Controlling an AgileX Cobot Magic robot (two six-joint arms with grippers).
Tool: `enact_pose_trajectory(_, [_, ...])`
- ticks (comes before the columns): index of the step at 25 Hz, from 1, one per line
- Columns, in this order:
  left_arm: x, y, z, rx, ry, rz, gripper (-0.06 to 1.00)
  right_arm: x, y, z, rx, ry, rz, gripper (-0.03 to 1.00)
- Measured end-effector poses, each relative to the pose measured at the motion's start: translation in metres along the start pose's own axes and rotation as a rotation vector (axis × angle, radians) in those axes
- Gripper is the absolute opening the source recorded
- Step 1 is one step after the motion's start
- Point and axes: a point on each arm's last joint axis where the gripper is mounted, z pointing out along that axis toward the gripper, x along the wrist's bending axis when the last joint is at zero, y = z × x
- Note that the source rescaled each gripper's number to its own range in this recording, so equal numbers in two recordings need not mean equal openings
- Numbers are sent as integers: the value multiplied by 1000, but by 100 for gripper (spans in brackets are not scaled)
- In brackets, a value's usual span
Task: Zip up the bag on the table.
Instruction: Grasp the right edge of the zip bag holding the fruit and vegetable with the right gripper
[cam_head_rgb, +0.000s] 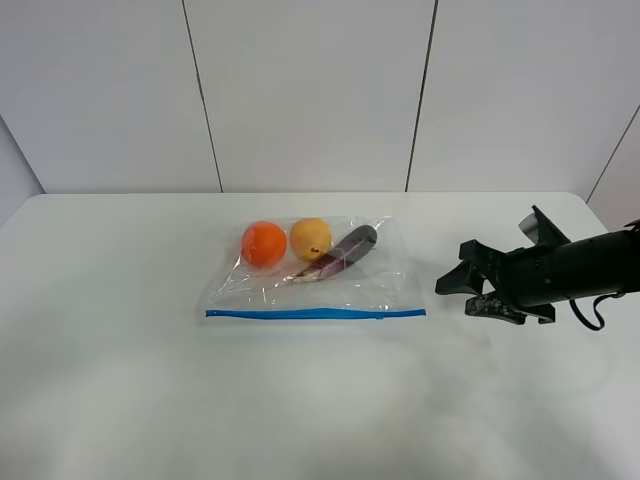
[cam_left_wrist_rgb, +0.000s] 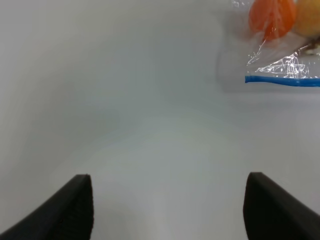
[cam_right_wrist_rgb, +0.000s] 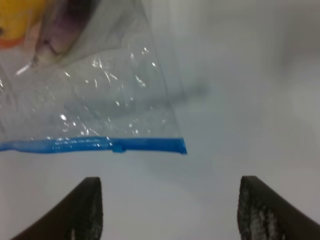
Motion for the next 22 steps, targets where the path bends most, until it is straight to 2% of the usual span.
enact_pose_trajectory(9, [0,0,0,0,0,0,100,-18,-1,38,54,91,32,95])
enact_pose_trajectory(17, [0,0,0,1,0,0,100,-20,9,53,68,160,35,95])
enact_pose_trajectory(22, [0,0,0,1,0,0,100,-18,11,61,92,249,70,95])
